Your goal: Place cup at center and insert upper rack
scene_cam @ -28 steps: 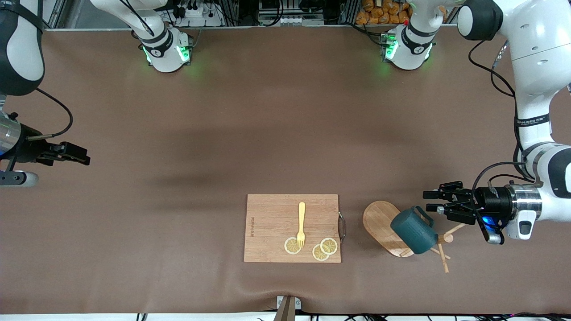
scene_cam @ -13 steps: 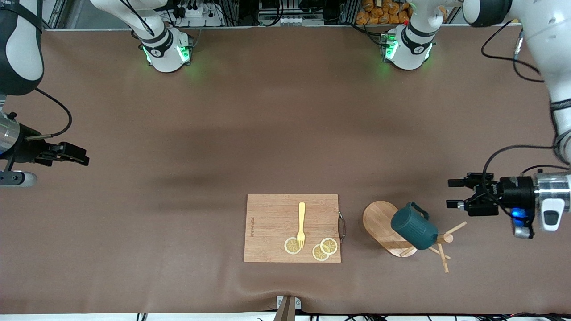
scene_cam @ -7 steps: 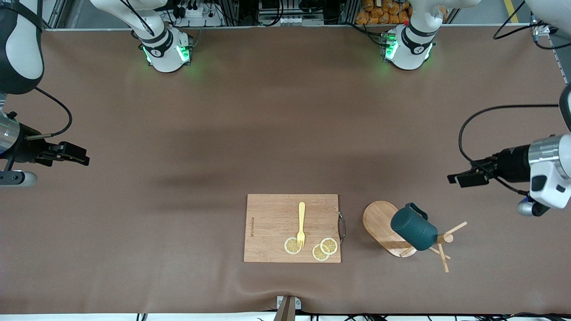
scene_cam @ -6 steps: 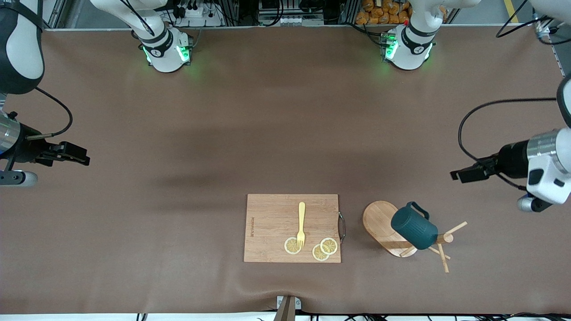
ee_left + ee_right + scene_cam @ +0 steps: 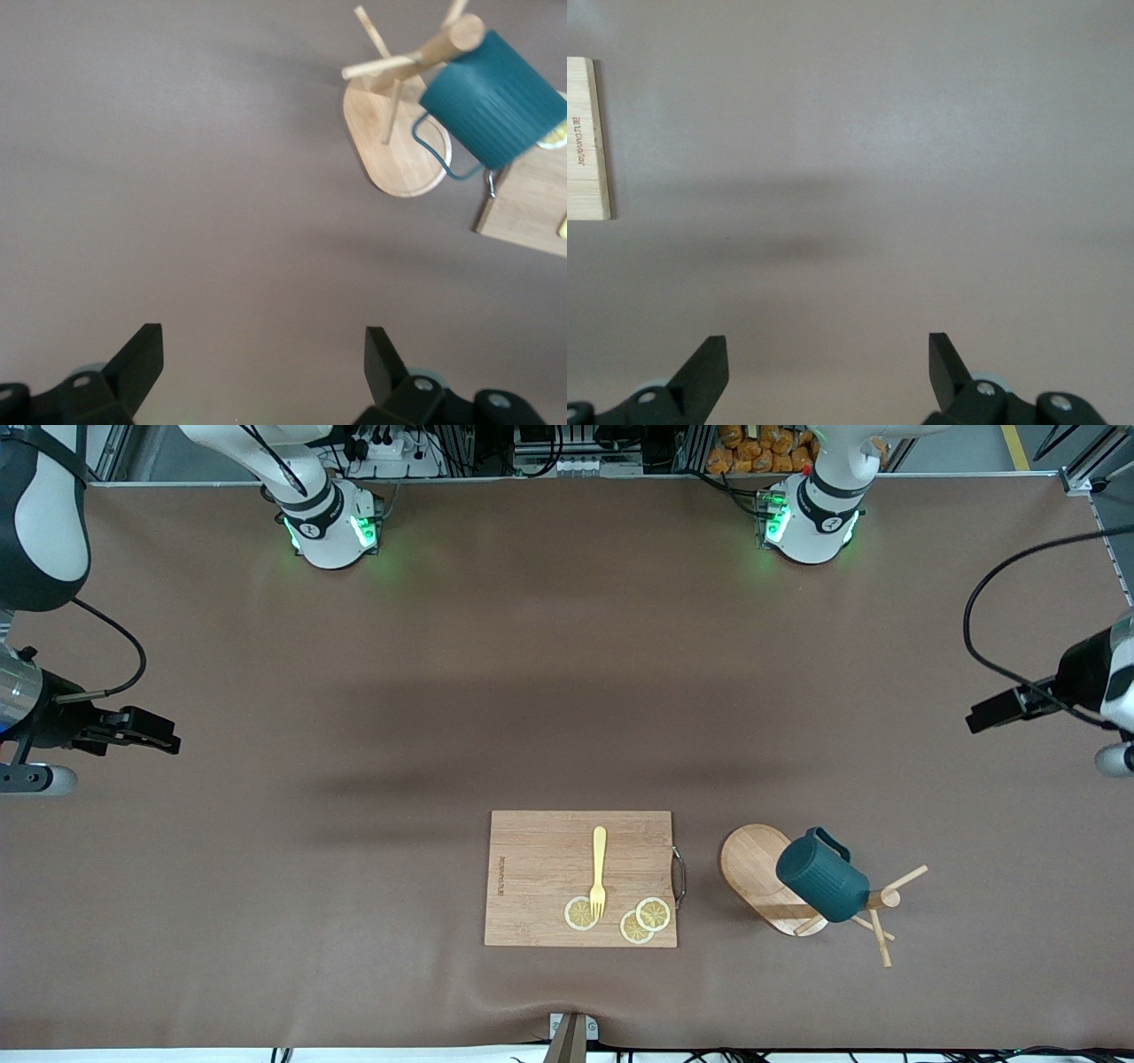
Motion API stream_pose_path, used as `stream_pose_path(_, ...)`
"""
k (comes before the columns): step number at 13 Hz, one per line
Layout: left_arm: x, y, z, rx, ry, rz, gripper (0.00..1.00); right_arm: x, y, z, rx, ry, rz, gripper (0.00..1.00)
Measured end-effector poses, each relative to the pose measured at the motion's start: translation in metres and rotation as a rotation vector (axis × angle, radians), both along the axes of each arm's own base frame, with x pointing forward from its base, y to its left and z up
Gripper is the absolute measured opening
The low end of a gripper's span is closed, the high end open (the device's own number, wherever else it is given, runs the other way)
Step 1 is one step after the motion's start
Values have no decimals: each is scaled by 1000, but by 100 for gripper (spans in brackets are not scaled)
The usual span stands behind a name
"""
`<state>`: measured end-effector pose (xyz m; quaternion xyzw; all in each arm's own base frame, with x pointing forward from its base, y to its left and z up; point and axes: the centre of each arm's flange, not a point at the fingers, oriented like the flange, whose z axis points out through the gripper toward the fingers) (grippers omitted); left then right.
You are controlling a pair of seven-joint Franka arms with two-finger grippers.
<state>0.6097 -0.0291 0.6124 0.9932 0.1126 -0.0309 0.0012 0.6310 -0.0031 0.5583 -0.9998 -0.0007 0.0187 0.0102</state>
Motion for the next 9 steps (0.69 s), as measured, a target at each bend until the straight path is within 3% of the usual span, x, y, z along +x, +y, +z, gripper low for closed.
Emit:
stream_pose_path(4,-38,-16,5,1,-52,-28,100,0,1,0,0,-1,-1,100)
stream_pose_path(9,-71,-22,2,11,-50,-39,100,0,-1,2,-1,-5,-5,100)
